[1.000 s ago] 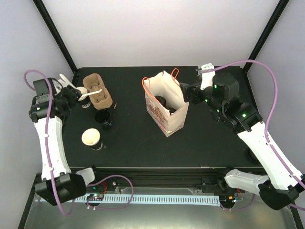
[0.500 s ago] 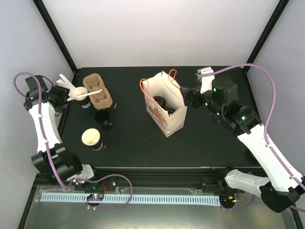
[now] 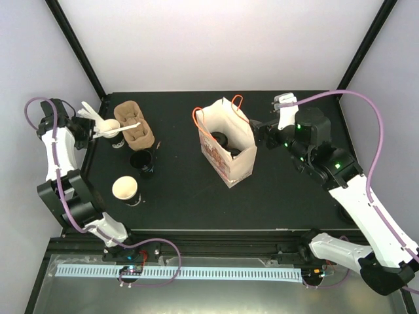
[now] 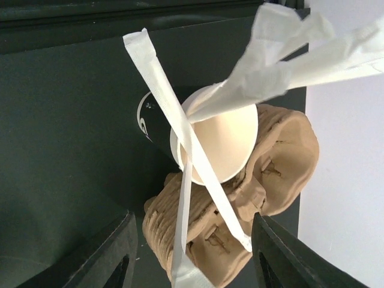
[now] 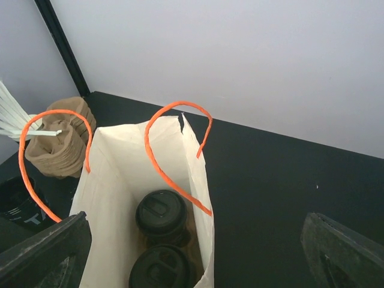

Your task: Pack the takeout coffee

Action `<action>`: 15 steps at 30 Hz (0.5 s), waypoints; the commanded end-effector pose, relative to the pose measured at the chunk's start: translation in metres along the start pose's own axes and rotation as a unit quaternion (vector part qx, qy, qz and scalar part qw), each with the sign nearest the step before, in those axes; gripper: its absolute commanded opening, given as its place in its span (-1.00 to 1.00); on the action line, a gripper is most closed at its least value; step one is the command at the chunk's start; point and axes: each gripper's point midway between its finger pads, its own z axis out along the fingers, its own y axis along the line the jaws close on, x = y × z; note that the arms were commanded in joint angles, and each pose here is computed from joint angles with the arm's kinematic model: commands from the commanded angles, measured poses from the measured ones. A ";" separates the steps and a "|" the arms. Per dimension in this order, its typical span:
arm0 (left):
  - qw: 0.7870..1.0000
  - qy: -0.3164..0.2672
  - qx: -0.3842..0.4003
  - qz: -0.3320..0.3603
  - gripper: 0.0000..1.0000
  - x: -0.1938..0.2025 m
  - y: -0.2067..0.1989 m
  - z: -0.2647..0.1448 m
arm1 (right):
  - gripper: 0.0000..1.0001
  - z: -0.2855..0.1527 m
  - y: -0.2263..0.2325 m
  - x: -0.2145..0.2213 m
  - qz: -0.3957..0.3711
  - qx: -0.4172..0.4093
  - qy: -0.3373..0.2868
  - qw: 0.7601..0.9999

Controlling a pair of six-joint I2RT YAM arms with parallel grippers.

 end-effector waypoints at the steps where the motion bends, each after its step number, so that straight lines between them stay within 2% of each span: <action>1: 1.000 -0.009 0.016 -0.012 0.11 -0.012 -0.013 0.003 | 0.97 0.006 -0.004 -0.004 -0.015 0.012 -0.008 1.000; 7: 1.000 0.002 -0.007 -0.014 0.16 -0.013 -0.002 0.024 | 0.98 0.011 -0.002 -0.002 -0.012 0.007 -0.003 1.000; 15: 0.999 0.015 0.042 -0.006 -0.10 -0.018 -0.017 0.054 | 0.97 0.014 0.001 -0.003 -0.017 0.001 0.003 1.000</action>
